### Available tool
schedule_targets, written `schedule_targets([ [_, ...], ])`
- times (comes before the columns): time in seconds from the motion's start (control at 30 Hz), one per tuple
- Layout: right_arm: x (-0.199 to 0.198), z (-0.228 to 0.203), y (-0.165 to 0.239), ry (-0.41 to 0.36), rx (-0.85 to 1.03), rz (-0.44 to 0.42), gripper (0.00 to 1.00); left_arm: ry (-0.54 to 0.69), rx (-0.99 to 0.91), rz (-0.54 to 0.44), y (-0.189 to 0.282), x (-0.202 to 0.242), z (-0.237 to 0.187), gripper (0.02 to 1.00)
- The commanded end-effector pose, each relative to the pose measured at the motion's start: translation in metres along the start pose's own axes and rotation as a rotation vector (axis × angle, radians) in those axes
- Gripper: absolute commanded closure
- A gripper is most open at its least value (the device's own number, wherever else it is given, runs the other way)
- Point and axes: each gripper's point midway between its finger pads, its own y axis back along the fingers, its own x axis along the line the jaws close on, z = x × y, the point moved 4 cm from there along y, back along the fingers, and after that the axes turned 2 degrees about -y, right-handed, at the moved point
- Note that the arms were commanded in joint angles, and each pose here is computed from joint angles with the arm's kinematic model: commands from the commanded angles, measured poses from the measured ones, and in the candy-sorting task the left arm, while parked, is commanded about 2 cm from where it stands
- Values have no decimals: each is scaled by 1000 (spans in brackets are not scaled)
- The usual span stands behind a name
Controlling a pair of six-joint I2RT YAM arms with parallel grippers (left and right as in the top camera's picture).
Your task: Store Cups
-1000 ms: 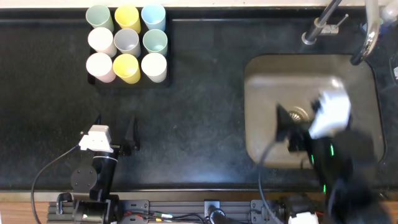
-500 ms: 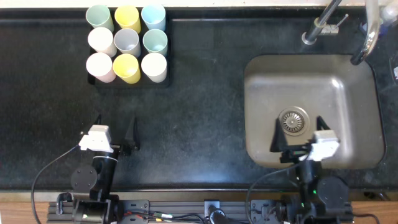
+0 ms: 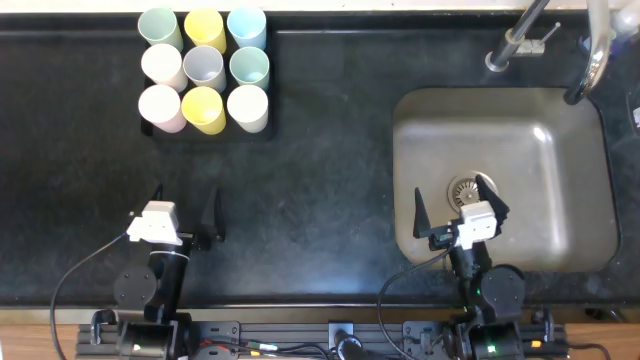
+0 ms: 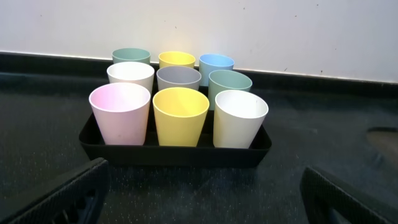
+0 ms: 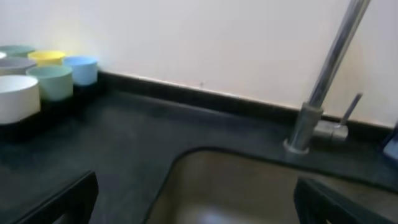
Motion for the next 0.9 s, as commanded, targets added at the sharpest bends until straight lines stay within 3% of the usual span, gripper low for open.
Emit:
schedule_targets([
  [0.03, -14, -1, 1, -1, -8, -111, 3, -19, -1, -15, 0, -2, 0, 18],
  [0.13, -16, -1, 1, -31, -10, -127, 3, -19, -1, -15, 0, -2, 0, 18],
  [0.23, -16, -2, 1, -153, -16, -127, 5, -19, -1, -15, 0, -2, 0, 20],
  [0.33, -16, -2, 1, -210, -19, -126, 3, -19, -1, -15, 0, -2, 0, 18],
  [0.9, -16, -2, 1, -215, -20, -126, 3, -19, -1, -15, 0, -2, 0, 18],
])
